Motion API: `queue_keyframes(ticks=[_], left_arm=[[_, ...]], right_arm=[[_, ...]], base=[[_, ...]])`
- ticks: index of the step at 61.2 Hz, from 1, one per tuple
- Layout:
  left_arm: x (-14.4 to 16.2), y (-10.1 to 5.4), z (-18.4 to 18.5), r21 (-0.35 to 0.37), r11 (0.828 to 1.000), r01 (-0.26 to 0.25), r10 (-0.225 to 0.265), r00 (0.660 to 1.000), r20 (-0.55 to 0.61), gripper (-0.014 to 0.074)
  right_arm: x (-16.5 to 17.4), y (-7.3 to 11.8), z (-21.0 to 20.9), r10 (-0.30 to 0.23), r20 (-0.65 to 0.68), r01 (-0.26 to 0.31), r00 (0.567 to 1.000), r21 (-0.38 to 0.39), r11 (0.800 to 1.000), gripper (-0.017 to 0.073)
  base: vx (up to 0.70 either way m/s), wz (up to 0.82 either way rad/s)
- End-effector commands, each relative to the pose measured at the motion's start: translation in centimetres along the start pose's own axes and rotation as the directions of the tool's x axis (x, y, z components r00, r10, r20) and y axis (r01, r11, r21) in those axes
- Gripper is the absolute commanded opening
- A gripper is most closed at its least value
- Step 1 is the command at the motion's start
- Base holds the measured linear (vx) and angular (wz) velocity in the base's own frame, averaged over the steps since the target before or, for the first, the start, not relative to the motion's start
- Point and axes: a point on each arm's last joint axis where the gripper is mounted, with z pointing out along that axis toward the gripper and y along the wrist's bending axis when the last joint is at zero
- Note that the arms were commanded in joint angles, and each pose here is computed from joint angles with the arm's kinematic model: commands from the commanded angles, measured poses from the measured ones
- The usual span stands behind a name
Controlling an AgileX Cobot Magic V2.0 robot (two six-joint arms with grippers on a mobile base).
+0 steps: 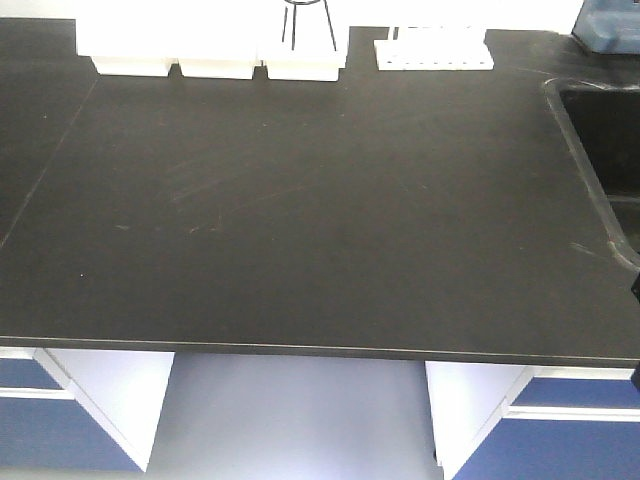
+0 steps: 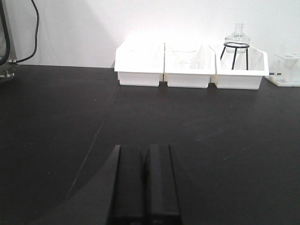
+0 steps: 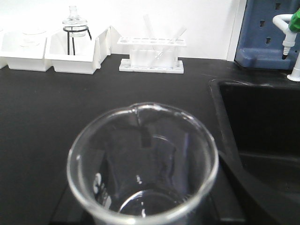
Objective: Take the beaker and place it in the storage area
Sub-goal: 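Drive the base to the other bench holding the beaker in the right gripper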
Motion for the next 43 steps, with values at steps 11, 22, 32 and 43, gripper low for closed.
queue_keyframes(ticks=[11,22,32,43], left_arm=[[-0.11,-0.16,-0.02,0.029,1.0,0.01,-0.012,0.997,0.077,-0.0008],[-0.11,-0.16,-0.02,0.029,1.0,0.01,-0.012,0.997,0.077,-0.0008],[-0.11,-0.16,-0.02,0.029,1.0,0.01,-0.012,0.997,0.077,-0.0008],[-0.11,-0.16,-0.02,0.029,1.0,0.01,-0.012,0.997,0.077,-0.0008]], right_arm=[[-1.8,-0.18,-0.34,-0.005,0.103,0.003,0.995,0.022,1.0,0.0],[-1.8,-0.18,-0.34,-0.005,0.103,0.003,0.995,0.022,1.0,0.0],[-1.8,-0.18,-0.34,-0.006,0.103,0.004,0.995,0.022,1.0,0.0],[-1.8,-0.18,-0.34,-0.006,0.103,0.004,0.995,0.022,1.0,0.0]], base=[[-0.01,0.03],[-0.07,0.0],[-0.17,-0.12],[-0.24,-0.39]])
